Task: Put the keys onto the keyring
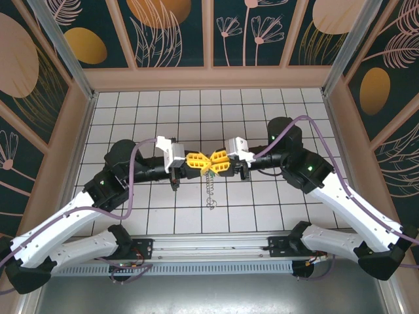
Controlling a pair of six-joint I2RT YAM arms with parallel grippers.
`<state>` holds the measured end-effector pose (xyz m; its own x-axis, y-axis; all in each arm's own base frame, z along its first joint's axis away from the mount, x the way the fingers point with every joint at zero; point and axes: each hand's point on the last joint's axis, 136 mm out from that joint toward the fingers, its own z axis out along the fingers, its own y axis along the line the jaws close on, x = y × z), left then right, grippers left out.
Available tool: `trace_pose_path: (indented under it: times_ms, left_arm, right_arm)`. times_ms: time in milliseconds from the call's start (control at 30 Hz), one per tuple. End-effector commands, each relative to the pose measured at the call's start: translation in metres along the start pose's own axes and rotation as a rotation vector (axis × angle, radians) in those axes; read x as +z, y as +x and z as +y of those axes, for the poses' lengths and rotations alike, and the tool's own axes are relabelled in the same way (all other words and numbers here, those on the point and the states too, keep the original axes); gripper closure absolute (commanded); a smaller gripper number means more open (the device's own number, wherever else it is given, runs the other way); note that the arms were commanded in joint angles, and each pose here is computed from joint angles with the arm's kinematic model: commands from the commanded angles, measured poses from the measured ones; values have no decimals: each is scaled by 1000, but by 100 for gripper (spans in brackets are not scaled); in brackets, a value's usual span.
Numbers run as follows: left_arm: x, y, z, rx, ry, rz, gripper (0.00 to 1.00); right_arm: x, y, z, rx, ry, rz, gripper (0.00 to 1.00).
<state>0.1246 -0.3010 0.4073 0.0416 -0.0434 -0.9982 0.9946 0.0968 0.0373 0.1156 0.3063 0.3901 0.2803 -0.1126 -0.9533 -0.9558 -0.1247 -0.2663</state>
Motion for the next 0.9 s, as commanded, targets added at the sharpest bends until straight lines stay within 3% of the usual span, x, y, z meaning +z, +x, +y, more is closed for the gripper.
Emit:
trace_pose_path:
  times_ms: [0, 167, 300, 367, 533, 633, 867]
  left_arm:
    - [-7, -33, -18, 66, 72, -153, 100]
    - [-9, -37, -21, 73, 89, -201, 100]
    - [-8, -37, -25, 61, 122, -223, 100]
    - [-6, -34, -24, 46, 124, -209, 100]
    - [2, -13, -7, 29, 40, -32, 100]
    - [4, -5, -1, 28, 11, 54, 90]
    - [6, 17, 9, 24, -22, 204, 85]
  right_arm:
    - [0, -12, 7, -18, -32, -75, 83]
    - [-3, -18, 9, -26, -37, -107, 84]
    - [-4, -20, 3, -36, -4, -102, 99]
    - [-6, -22, -2, -52, 30, -98, 100]
    - [-10, -20, -14, -65, 107, -49, 100]
    - [-8, -15, -18, -60, 111, -16, 100]
    - [-4, -11, -23, -67, 110, 16, 100]
